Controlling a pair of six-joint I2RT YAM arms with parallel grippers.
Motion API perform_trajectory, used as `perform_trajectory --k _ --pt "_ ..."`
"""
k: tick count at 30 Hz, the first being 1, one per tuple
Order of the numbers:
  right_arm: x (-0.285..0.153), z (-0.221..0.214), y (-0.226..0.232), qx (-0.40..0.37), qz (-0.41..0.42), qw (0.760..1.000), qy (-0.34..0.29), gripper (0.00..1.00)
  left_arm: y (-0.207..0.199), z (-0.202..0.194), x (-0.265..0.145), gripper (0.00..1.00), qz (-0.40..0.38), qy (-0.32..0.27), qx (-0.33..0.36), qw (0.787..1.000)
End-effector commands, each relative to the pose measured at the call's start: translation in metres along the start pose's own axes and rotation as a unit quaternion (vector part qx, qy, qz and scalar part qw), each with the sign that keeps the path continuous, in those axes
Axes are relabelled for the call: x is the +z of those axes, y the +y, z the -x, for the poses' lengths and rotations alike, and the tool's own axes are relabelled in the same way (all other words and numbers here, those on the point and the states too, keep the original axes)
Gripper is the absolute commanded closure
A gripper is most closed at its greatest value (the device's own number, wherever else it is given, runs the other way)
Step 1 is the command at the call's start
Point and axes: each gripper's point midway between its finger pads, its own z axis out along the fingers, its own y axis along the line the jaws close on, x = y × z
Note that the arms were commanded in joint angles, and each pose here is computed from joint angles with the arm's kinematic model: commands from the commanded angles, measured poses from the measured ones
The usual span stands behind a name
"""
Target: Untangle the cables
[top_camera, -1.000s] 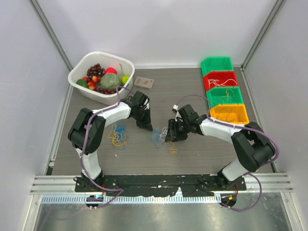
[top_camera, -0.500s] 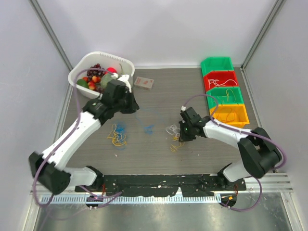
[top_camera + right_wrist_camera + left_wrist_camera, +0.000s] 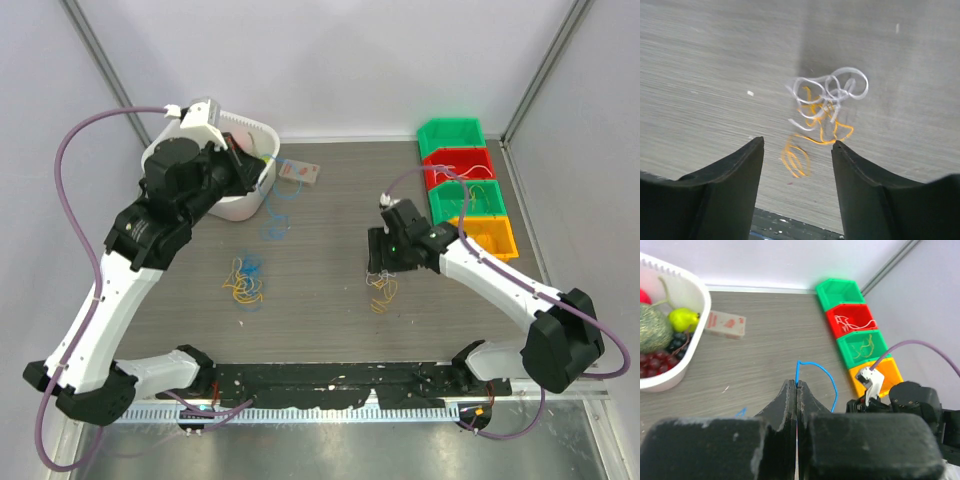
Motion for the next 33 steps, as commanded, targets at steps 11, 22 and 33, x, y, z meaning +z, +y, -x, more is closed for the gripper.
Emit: perform_trajectory --k 11,22,33 --pt "-0.217 0.176 0.158 -0.193 0.319 0.888 -0.268 0.31 -0.062 -0.052 0.000 1.00 -0.161 0.200 0.001 0.967" --pt "-0.217 0.154 0.214 -0.263 0.423 0.826 -0.265 0.31 -0.086 -0.064 -0.006 1.00 -0.233 0.232 -0.029 0.944" --pt "-0.220 0.150 0.231 -0.233 0.382 0.830 -0.333 0.35 -0.078 -0.063 0.003 1.00 -0.167 0.246 -0.102 0.949"
